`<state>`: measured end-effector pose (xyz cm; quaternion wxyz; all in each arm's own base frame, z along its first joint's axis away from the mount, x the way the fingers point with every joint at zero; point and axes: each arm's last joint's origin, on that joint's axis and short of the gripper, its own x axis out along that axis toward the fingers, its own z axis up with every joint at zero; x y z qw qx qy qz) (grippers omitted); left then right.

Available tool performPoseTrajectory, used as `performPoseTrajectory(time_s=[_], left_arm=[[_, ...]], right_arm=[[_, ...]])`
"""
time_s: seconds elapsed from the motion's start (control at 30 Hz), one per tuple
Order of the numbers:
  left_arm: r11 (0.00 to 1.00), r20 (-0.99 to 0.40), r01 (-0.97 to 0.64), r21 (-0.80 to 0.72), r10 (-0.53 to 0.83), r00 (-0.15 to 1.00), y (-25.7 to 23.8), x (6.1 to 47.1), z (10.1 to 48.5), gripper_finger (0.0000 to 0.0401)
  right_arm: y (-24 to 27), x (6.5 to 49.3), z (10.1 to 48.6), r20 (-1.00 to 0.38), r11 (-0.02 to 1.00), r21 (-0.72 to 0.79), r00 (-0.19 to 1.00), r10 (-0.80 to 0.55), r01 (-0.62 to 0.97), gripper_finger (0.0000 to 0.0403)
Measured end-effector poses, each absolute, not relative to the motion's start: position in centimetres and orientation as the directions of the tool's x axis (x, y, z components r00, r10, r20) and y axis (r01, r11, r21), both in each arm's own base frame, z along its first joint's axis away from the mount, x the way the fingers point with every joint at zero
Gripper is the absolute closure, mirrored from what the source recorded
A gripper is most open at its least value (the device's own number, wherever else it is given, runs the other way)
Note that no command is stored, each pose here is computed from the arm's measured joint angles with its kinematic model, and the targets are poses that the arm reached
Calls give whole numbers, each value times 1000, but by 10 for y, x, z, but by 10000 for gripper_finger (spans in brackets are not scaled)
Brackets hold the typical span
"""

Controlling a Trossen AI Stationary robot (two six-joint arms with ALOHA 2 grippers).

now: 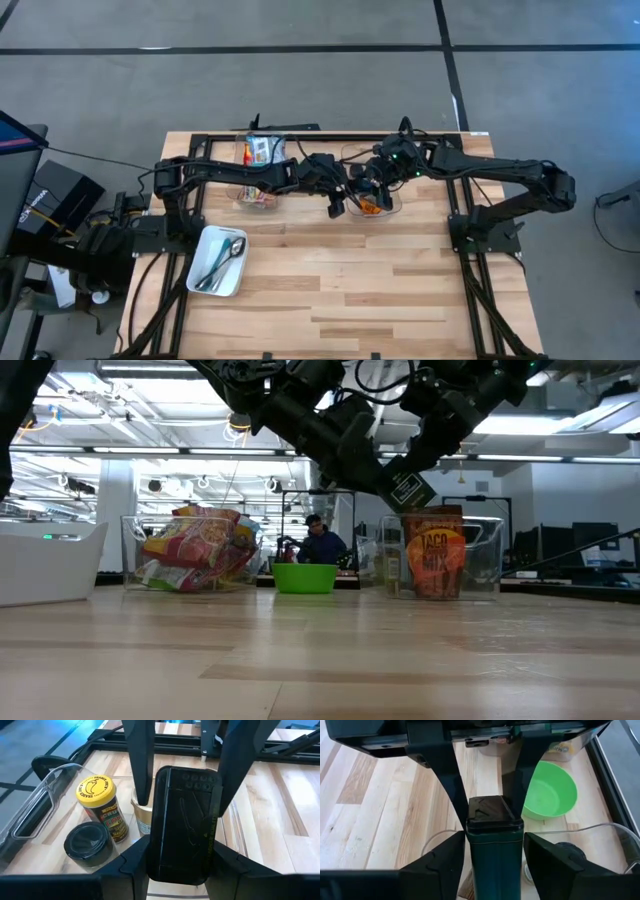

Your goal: Pick & Place Food Item

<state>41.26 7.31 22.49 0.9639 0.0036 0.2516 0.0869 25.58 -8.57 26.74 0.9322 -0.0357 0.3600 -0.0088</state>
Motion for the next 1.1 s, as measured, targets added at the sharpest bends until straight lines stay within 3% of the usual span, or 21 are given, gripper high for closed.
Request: performPoseTrajectory(time_s=[0.37,0.63,0.83,1.1], left_arm=[[985,-486,-164,48,166,858,73,412,225,258],[985,-483,-167,50,171,859,74,413,225,237],[985,-490,-167,50,170,855,74,412,224,190],[978,-521,-197,63,200,830,77,401,236,141]], right_arm=[[-86,256,267,-673,997,-72,739,-39,-14,293],[-86,256,267,-669,997,-73,742,-44,-7,274],[-89,255,268,-666,997,-77,744,-55,4,296],[-95,253,268,-662,996,-86,745,-76,26,283]])
